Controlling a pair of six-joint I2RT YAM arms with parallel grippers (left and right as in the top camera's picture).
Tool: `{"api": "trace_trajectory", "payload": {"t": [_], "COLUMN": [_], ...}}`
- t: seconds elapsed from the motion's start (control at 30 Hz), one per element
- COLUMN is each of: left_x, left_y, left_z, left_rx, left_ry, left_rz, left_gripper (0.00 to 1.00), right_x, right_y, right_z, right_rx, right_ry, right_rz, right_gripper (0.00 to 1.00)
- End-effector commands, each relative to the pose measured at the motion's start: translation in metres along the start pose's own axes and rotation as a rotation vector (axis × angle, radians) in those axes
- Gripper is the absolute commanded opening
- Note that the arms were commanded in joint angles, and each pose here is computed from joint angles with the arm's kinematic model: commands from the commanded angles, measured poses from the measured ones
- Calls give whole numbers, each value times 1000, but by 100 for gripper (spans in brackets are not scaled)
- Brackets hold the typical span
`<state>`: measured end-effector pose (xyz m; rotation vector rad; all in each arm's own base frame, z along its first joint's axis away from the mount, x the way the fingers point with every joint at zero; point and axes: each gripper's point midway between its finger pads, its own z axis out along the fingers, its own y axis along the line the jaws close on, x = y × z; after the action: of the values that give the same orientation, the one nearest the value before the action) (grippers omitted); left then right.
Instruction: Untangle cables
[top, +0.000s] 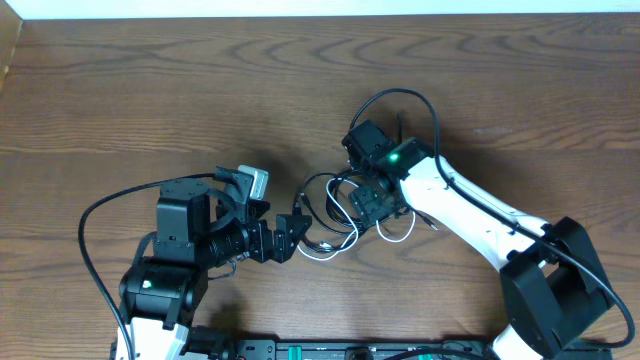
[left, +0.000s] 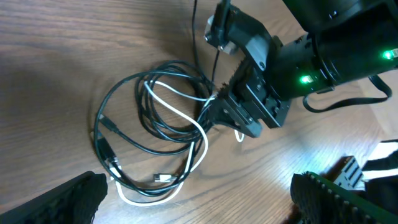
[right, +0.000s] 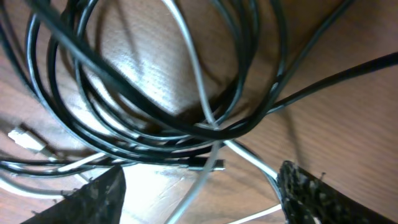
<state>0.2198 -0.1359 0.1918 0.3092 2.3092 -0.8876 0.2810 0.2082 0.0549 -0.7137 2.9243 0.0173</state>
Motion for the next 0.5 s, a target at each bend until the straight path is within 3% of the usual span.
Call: {"api": "trace_trajectory", "payload": {"t": [0.0,0.03,0.17,0.33,0.4,0.47], "left_x": [-6,-6,-6,-6,-6,-6], "left_y": [1,1,3,3,3,3], "left_z": [-3,-3,-3,-3,-3,-3], "left_rx": [-22,-26,-37,-38,-37,-37], "left_ry": [-16,-17,-16,-16,-15,-15], "left_rz": [13,13,11,11,11,10], "left_gripper": [100,100,100,100,100,100], "right_x": [2,2,2,5,8,9], "right_y": [11,12,12,22,27,30], "right_z": [-1,-1,-1,-1,-2,-1], "right_rx": [-57,-58,-61,-106,-109,-109], "right_ry": [13,12,14,29,41,44], "right_rz": [24,28,58,90,126,158], "right_gripper": [66,55,41,45,42,24]}}
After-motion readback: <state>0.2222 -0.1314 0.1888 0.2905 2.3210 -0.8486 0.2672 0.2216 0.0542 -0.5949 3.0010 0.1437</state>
